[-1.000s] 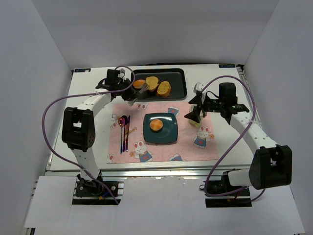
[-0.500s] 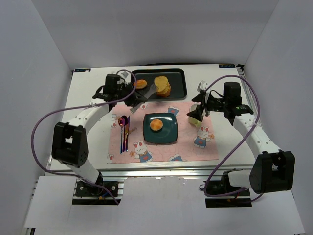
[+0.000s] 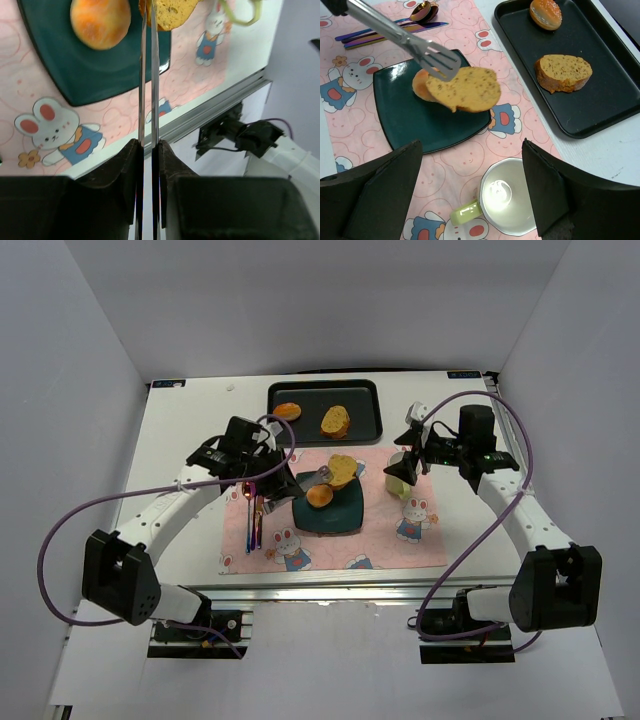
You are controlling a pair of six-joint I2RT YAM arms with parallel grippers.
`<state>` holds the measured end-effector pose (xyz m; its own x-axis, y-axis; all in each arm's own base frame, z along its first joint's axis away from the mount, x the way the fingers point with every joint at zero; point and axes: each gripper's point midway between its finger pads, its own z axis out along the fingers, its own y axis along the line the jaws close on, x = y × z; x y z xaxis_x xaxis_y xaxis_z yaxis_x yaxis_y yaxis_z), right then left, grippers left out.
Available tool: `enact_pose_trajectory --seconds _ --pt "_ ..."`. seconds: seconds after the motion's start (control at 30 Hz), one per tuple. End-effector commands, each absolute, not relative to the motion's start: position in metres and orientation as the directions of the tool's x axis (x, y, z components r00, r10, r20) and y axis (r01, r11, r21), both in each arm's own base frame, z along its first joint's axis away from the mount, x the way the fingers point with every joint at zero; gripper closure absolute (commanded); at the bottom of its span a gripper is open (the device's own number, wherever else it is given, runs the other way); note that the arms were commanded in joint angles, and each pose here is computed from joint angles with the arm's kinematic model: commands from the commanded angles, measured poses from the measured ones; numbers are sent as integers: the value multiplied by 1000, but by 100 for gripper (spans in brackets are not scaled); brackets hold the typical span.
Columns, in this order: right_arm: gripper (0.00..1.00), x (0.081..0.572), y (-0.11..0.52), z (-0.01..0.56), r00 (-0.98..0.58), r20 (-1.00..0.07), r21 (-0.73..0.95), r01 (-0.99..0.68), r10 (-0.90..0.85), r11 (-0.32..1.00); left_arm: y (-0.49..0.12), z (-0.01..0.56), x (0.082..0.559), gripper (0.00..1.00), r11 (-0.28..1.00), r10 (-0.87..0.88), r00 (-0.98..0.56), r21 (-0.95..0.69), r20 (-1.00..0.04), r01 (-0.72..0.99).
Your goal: Place the bread
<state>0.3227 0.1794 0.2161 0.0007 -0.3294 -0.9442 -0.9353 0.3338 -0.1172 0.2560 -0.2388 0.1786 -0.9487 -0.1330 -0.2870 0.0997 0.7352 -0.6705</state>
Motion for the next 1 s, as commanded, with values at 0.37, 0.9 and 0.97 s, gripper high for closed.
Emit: enact_pose_trajectory --seconds 0.37,0.9,0.97 --pt "15 322 180 230 41 -949 -148 -934 -313 325 -249 166 244 58 802 -17 -955 -574 -296 163" --pt "14 320 181 226 42 -951 -143 -938 -307 317 -248 191 274 49 838 -52 -923 -520 -380 166" --pt "14 320 182 226 42 -951 -143 -938 -305 316 -244 192 287 50 852 -71 -911 -501 -405 156"
